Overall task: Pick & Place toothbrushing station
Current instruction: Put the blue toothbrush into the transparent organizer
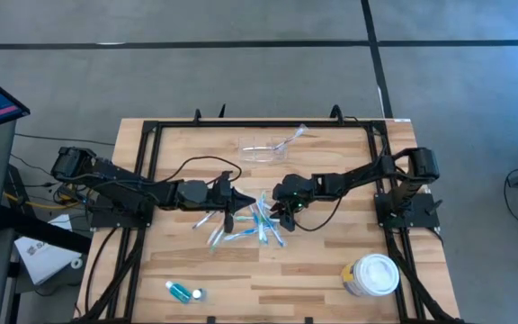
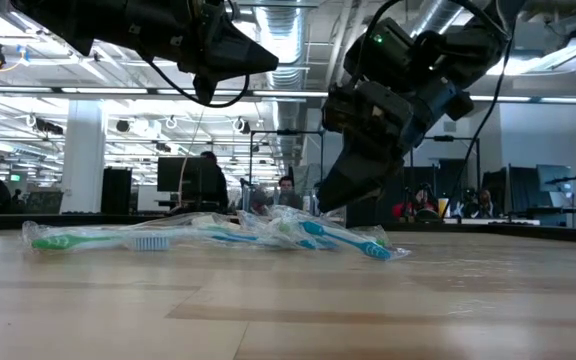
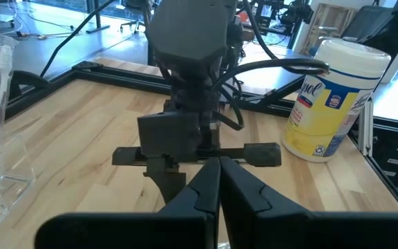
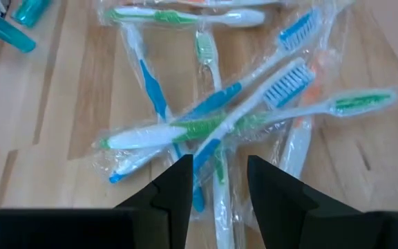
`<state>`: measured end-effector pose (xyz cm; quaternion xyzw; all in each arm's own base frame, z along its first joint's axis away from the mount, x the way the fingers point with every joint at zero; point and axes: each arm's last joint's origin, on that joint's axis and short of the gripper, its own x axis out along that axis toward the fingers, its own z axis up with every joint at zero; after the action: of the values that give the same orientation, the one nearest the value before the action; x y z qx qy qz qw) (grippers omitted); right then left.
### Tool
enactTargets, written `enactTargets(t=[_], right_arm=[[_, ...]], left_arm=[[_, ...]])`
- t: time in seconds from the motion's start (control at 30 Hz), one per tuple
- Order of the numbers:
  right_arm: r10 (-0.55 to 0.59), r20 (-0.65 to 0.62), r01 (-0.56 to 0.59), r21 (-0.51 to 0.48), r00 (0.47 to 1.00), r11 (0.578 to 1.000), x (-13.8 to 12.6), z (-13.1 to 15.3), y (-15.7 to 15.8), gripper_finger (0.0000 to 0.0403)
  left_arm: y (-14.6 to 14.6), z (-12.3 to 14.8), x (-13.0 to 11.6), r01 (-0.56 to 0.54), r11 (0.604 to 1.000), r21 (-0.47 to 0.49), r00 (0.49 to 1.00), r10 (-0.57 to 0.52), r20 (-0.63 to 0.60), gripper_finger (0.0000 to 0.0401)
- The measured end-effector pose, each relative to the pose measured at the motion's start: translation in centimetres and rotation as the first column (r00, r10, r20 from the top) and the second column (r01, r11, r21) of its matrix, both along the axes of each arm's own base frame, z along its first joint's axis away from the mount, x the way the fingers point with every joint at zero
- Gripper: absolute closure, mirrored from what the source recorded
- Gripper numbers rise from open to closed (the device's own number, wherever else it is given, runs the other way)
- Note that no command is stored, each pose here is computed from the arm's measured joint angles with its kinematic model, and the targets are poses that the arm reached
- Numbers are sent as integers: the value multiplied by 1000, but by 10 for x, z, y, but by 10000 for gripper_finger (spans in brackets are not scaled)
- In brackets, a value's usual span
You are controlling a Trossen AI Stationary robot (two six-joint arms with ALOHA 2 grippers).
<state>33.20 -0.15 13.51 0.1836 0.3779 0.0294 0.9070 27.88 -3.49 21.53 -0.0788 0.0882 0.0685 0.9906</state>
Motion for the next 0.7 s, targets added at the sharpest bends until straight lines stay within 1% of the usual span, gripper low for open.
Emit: enactTargets(t=[0.13,0.17,0.27,0.37,0.47,0.7], right_arm=[[-3,-6,3,2,1000,1000,4,-8,0,275],[-6,-26,6,6,1000,1000,2,-11,0,275],[-7,25,7,6,1000,1000,8,-9,0,275],[-9,-15,10,15,1000,1000,4,-16,-2,275],[-9,22,8,24,1000,1000,10,-11,-2,275],[-5,37,5,25,999,1000,15,-6,-2,275]], left_arm=[[0,0,0,0,1000,0,1000,0,1,399],[0,0,0,0,1000,0,1000,0,1,399],[0,0,0,0,1000,0,1000,0,1,399],[0,0,0,0,1000,-1,1000,0,1,399],[0,0,0,0,1000,0,1000,0,1,399],[0,0,0,0,1000,-1,1000,0,1,399]])
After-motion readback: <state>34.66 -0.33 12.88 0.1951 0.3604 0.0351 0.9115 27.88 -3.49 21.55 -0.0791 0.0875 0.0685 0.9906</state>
